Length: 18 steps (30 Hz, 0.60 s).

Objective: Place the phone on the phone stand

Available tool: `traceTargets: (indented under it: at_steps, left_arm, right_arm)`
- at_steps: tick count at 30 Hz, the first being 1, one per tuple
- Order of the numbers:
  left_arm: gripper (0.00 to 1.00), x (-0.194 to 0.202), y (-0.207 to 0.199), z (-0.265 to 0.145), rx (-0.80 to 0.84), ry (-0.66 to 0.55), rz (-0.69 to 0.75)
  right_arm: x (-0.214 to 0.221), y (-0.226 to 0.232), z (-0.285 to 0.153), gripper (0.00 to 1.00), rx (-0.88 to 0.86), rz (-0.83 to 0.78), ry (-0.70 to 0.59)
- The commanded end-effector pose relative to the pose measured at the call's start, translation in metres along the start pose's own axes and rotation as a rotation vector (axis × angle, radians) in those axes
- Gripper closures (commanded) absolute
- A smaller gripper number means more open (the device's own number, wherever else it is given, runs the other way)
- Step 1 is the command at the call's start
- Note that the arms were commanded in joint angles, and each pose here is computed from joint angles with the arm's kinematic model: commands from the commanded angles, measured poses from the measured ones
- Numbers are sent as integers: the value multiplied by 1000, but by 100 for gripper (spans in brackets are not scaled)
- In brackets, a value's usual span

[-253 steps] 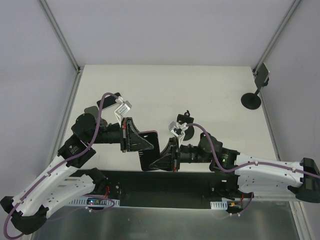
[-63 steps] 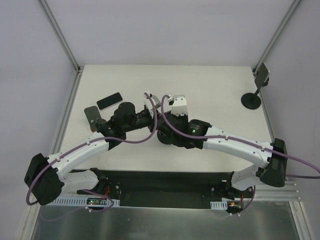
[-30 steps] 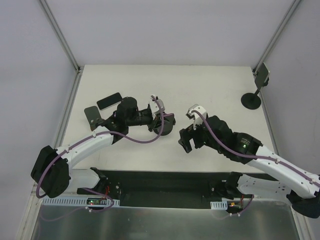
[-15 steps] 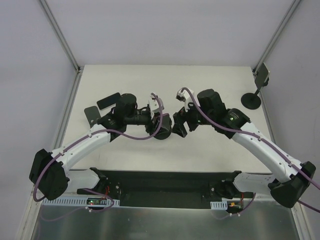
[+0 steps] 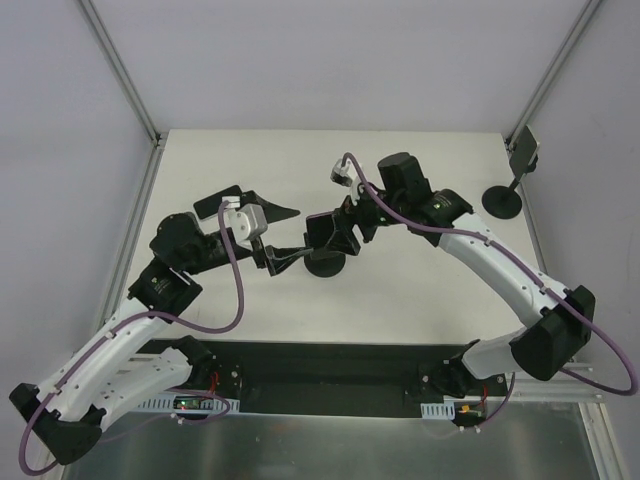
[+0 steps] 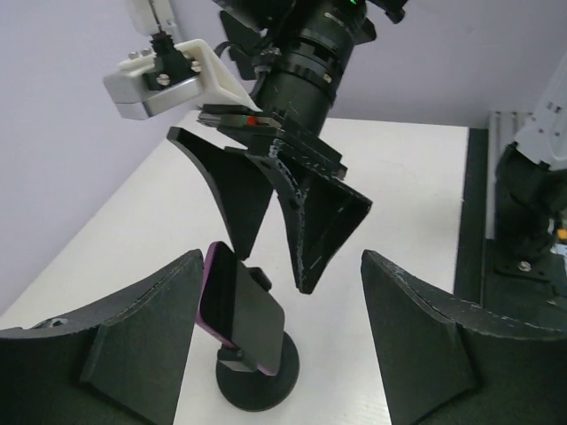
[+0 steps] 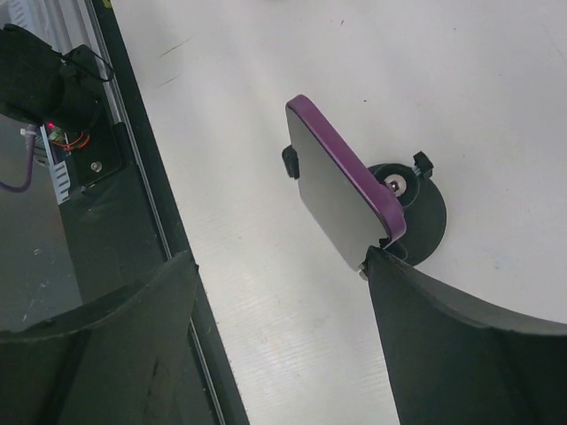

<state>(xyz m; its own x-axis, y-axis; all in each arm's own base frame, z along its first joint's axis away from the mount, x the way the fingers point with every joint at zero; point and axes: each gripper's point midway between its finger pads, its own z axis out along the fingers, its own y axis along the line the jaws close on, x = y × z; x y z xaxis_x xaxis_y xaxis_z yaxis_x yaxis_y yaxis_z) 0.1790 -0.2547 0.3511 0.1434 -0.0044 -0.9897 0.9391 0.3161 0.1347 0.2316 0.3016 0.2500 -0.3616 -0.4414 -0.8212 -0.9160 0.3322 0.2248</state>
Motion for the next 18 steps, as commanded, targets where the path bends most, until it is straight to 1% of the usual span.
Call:
traceTargets:
  at_steps: [1, 5, 6, 10, 11, 12, 14, 16, 18]
  left_arm:
    - [30, 7, 30, -4, -173, -3, 6]
    - [30, 7, 34, -4, -198, -7, 3]
    - [30, 6, 35, -5, -203, -9, 3]
    - [30, 6, 35, -5, -206, -10, -6]
    - [29, 7, 35, -4, -204, -7, -9]
    - [30, 8, 34, -3, -193, -4, -10]
    - [29, 11, 34, -1, -188, 6, -18]
    - [29, 14, 35, 2, -185, 18, -26]
    - [29, 17, 35, 4, -180, 26, -35]
  right_arm:
    - [-26, -7, 2, 21, -1, -106, -40]
    - [-22, -18, -5, 20, 79, -103, -16]
    - [-16, -26, -7, 20, 122, -86, 0]
    - [-11, -41, -16, 18, 191, -57, 13]
    - [-11, -47, -18, 18, 221, -61, 22]
    - [-3, -54, -20, 18, 252, -47, 60]
    - [-7, -58, -23, 18, 265, -70, 67]
    - [-8, -56, -22, 17, 239, -81, 70]
    - [-10, -45, -14, 17, 141, -103, 58]
